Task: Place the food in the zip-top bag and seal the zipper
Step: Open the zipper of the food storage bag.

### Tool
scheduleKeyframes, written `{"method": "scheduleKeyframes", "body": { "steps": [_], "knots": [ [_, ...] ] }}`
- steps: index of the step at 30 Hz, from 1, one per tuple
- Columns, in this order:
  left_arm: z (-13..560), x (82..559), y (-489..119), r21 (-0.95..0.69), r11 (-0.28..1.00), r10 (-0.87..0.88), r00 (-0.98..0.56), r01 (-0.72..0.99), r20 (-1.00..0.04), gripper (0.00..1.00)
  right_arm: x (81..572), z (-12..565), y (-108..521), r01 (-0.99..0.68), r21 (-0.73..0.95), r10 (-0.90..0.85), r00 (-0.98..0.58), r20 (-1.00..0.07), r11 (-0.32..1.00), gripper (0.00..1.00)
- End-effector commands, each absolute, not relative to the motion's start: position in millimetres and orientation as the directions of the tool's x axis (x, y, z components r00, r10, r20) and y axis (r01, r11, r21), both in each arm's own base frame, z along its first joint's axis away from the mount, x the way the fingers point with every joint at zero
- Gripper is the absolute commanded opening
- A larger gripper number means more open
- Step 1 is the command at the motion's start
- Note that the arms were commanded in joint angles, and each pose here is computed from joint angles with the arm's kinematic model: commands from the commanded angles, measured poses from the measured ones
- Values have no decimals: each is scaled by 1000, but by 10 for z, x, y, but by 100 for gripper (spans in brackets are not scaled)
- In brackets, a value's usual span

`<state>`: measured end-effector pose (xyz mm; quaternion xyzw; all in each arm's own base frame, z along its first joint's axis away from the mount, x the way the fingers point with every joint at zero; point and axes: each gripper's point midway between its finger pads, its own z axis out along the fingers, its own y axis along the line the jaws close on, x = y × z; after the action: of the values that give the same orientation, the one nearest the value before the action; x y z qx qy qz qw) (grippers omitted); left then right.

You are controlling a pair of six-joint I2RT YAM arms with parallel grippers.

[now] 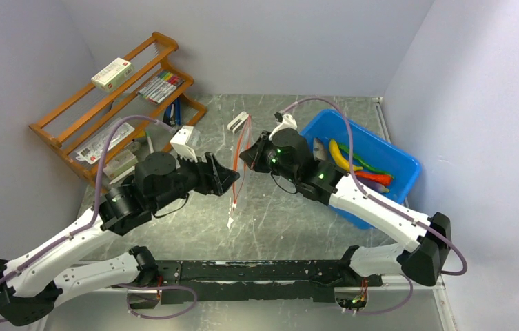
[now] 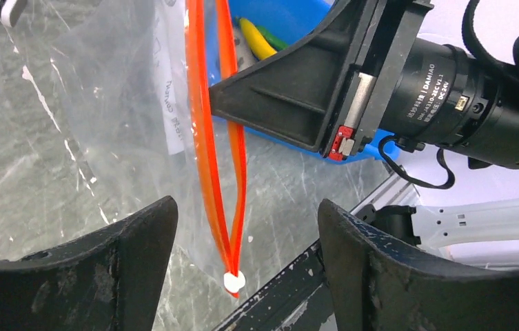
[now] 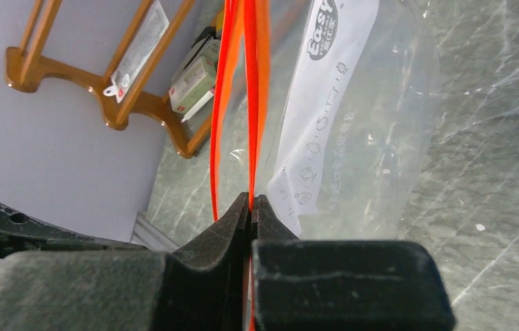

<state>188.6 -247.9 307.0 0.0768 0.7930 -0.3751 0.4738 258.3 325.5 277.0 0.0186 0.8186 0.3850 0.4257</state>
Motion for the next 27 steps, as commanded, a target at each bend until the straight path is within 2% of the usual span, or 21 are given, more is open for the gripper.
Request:
{"method": "scheduleKeyframes", "body": {
  "steps": [1, 5, 8, 12, 21, 27],
  "knots": [
    [3121, 1985, -2566, -477, 706, -216, -482, 524, -849, 74, 2563, 2676, 3211, -282, 553, 270, -647, -713, 784, 0],
    [2867, 2202, -2476, -376, 825, -139, -494, 421, -858, 69, 2552, 2675, 3280, -290, 531, 241, -653, -718, 796, 0],
    [2601, 2282, -2484, -304, 873, -58, -536, 383, -842, 64, 2561, 2696, 3303, -288, 525, 244, -643, -726, 801, 0],
    [2333, 2360, -2381, -242, 926, -34, -576, 289, -816, 58, 2548, 2685, 3350, -293, 523, 242, -641, -729, 800, 0],
    [2248, 2385, -2289, -216, 945, -37, -574, 247, -818, 50, 2501, 2641, 3354, -298, 535, 256, -634, -730, 790, 0],
    [2225, 2547, -2294, -137, 966, 4, -547, 217, -837, 47, 2416, 2640, 3490, -372, 573, 246, -639, -729, 730, 0]
  ]
}}
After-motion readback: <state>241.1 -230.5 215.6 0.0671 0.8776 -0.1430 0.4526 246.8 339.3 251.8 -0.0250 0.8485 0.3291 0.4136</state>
